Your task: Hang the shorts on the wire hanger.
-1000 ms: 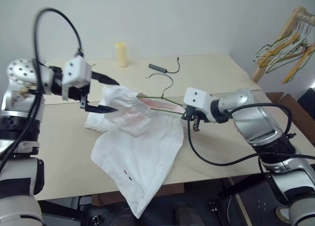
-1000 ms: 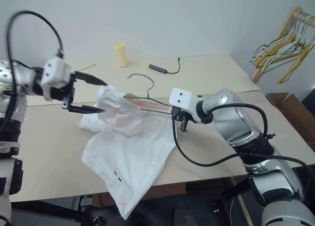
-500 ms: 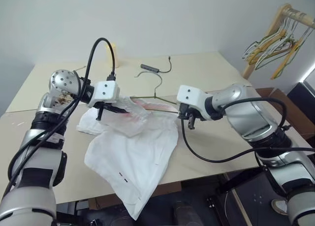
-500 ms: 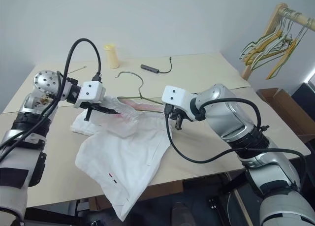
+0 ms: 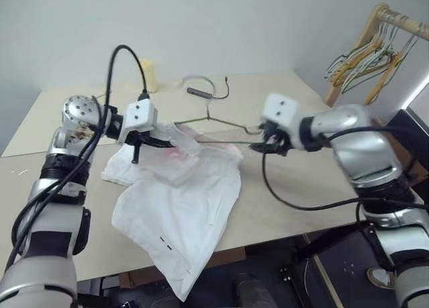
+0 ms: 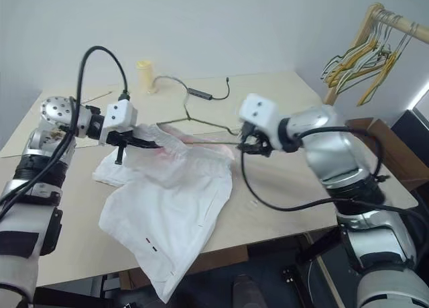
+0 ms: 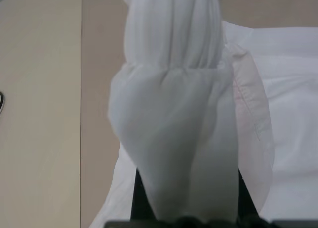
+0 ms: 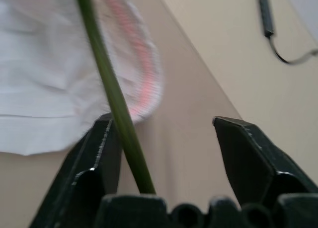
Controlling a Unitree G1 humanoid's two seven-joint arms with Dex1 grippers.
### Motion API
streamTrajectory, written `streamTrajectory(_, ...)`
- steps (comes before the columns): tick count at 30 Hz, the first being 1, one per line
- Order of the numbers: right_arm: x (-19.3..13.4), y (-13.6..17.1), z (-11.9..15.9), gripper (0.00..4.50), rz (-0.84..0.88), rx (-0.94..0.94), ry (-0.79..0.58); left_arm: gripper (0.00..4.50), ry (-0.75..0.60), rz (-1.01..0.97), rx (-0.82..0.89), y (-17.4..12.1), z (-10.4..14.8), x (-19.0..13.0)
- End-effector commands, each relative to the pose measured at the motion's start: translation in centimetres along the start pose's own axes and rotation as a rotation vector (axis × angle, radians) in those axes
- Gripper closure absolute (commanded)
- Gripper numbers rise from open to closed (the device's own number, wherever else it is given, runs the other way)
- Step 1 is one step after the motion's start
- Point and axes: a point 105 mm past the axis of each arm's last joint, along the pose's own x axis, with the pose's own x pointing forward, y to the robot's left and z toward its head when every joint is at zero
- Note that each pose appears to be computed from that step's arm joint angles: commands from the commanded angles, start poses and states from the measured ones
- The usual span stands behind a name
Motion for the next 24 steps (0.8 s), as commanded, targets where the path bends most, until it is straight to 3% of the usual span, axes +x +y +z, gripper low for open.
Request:
streamTrajectory(1, -2.6, -2.8, -0.7, 0.07, -0.168, 0.067, -0.069, 4.50, -0.057, 0.066, -0.046, 0.2, 0.7, -1.7)
streamTrajectory(5, -3.6, -3.7, -4.2, 0.03, -0.297, 0.263, -0.116, 4.50, -0.054, 0.105, -0.097, -0.4, -0.1, -2.2)
streamTrajectory(9, -1.8, -0.4, -6.7, 0.03, -0.211, 0.449, -0.163, 4.50, -0.050, 0.117, -0.109, -0.9, -0.3, -2.2)
streamTrajectory(16, 4.2, 6.5, -5.3, 0.03, 0.030, 0.646, -0.244, 4.50, -0.064, 0.142, -0.120, -1.0, 0.0, -2.0)
streamTrajectory(22, 8.7, 8.7, -4.1, 0.03, 0.086, 0.731, -0.200, 4.50, -0.070, 0.137, -0.118, -1.2, 0.1, -1.8)
streamTrajectory(24, 9.5, 8.9, -3.9, 0.39, 0.089, 0.758, -0.201, 4.50, -0.070, 0.137, -0.118, -1.2, 0.1, -1.8)
